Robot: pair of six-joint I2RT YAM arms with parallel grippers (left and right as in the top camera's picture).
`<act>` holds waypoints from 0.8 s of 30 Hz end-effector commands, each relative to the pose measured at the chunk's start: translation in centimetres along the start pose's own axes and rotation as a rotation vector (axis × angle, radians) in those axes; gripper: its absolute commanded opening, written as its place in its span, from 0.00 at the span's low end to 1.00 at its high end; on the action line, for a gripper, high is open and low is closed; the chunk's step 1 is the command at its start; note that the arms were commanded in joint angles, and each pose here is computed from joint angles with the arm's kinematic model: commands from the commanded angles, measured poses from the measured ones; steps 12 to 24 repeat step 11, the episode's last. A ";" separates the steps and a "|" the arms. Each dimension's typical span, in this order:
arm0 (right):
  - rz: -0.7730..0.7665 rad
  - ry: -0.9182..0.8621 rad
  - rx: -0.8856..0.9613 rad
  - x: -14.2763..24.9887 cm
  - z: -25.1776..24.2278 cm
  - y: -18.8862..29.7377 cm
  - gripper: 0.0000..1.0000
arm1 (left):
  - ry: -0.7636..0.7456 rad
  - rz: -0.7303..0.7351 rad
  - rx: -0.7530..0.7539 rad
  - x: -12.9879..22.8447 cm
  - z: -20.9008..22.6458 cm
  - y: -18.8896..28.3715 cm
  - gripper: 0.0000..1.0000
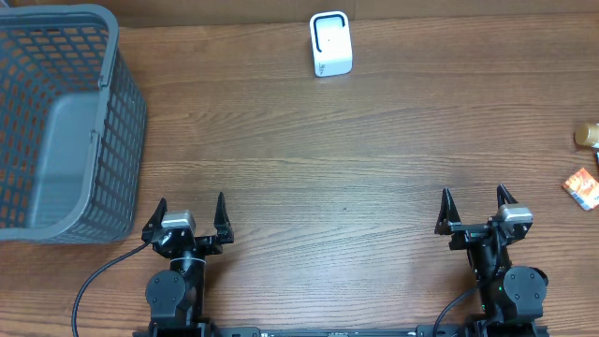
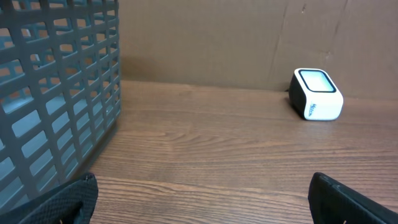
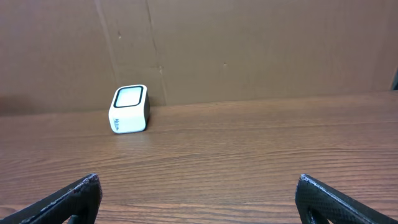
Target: Scan the item barcode
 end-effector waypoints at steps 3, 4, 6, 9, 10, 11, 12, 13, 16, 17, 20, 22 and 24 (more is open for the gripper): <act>-0.003 0.004 0.011 0.2 -0.1 0.0 1.00 | 0.007 -0.011 -0.011 0.0 0.2 0.0 1.00; -0.003 0.004 0.011 0.2 -0.1 0.0 1.00 | 0.007 -0.011 -0.011 0.0 0.2 0.0 1.00; -0.003 0.004 0.011 0.2 -0.1 0.0 1.00 | 0.007 -0.011 -0.011 0.0 0.2 0.0 1.00; -0.003 0.004 0.011 0.2 -0.1 0.0 1.00 | 0.007 -0.011 -0.011 0.0 0.2 0.0 1.00; -0.003 0.004 0.011 0.2 -0.1 0.0 1.00 | 0.007 -0.011 -0.011 0.0 0.2 0.0 1.00; -0.003 0.004 0.011 0.2 -0.1 0.0 1.00 | 0.007 -0.011 -0.011 0.0 0.2 0.0 1.00; -0.003 0.004 0.011 0.2 -0.1 0.0 1.00 | 0.007 -0.011 -0.011 0.0 0.2 0.0 1.00; -0.003 0.004 0.011 0.2 -0.1 0.0 1.00 | 0.007 -0.011 -0.011 0.0 0.2 0.0 1.00; -0.003 0.004 0.011 0.2 -0.1 0.0 1.00 | 0.007 -0.011 -0.011 0.0 0.2 0.0 1.00; -0.003 0.004 0.011 0.2 -0.1 0.0 1.00 | 0.007 -0.011 -0.011 0.0 0.2 0.0 1.00; -0.003 0.004 0.011 0.2 -0.1 0.0 1.00 | 0.007 -0.011 -0.011 0.0 0.2 0.0 1.00; -0.003 0.004 0.011 0.2 -0.1 0.0 1.00 | 0.007 -0.011 -0.011 0.0 0.2 0.0 1.00; -0.003 0.004 0.011 0.2 -0.1 0.0 1.00 | 0.007 -0.011 -0.011 0.0 0.2 0.0 1.00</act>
Point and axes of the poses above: each gripper's point midway between its finger pads, its own y axis back along the fingers, its own z axis along the line the jaws close on, x = y × z, the point moved 9 cm from there along y, back along the fingers, and after that the axes turned 13 degrees about y, right-handed, at the moved point
